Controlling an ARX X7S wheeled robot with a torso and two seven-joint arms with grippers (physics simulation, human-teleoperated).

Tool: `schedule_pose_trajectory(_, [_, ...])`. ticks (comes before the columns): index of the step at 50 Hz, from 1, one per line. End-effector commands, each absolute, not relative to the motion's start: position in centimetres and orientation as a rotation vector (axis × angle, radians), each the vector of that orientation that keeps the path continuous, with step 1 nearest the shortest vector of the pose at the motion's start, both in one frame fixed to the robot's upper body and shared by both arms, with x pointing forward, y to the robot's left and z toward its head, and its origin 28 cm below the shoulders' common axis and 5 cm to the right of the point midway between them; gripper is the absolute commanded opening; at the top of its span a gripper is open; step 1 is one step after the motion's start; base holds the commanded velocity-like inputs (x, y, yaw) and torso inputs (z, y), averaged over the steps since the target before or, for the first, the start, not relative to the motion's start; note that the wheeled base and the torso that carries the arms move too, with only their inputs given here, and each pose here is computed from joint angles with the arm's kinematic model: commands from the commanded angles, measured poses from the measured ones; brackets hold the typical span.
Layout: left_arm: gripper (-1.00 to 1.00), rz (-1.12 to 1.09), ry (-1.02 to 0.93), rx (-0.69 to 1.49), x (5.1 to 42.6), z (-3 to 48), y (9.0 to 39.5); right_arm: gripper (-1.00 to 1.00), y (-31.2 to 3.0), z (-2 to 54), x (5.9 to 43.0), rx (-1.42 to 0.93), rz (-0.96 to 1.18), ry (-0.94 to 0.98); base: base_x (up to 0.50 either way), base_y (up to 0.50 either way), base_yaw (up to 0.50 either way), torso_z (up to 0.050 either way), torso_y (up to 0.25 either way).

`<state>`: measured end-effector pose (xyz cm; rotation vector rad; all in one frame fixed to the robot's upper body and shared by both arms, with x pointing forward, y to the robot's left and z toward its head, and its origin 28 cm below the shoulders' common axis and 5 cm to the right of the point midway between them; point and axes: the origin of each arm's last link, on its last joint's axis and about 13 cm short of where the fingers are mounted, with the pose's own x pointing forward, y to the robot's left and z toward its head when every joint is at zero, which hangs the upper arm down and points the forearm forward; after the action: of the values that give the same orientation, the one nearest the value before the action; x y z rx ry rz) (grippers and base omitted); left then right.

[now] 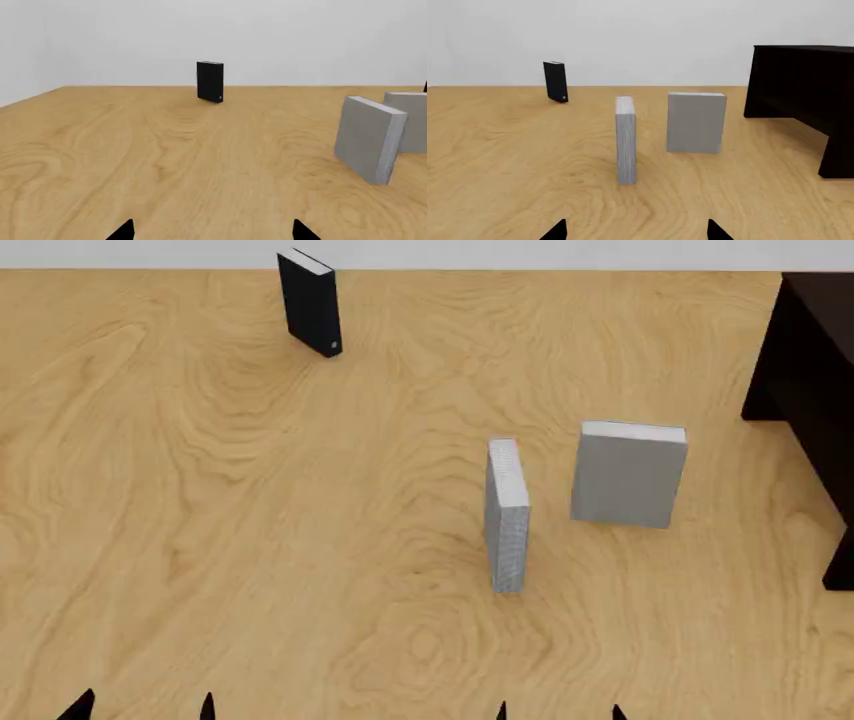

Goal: Pick up the book on the right and place it on the cabinet shelf.

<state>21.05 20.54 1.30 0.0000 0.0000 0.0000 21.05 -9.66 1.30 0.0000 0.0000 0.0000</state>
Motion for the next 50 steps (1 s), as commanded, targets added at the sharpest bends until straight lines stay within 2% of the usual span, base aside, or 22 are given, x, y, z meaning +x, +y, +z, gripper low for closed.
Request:
schedule_pose_trajectory(1, [1.0,0.0,0.0,0.0,21.1,1.3,20.5,1.0,-9.9,1.3,21.1,0.0,0.0,0.0,0.0,0.0,0.0,0.0,0.0])
schedule_pose_trajectory(8, [1.0,-0.013,-0.061,0.001,20.5,1.8,20.5,1.0,-10.2,1.7,21.7,0.007,-0.013,-0.029,0.0,0.0,0.0,0.049,0.0])
schedule_pose_trajectory(14, [1.0,0.008,-0.156,-0.081,22.9,6.8,20.3,1.0,-10.7,7.6,23.4,-0.026,-0.008,-0.152,0.0,0.0,0.0,0.05,0.0])
schedule_pose_trajectory(22, [1.0,-0.001,-0.244,-0.085,25.1,11.1,19.8,1.0,-11.4,11.0,25.0,-0.009,-0.008,-0.232,0.0,0.0,0.0,0.05,0.0])
schedule_pose_trajectory(29, [1.0,-0.007,-0.31,-0.012,24.8,12.1,19.9,1.0,-11.3,10.7,24.9,0.007,0.023,-0.27,0.01,-0.02,0.0,0.05,0.0])
schedule_pose_trajectory(50, [1.0,-0.044,-0.333,-0.019,23.9,12.8,20.4,1.0,-11.1,10.7,24.5,-0.004,0.074,-0.246,0.42,-0.28,0.0,0.05,0.0])
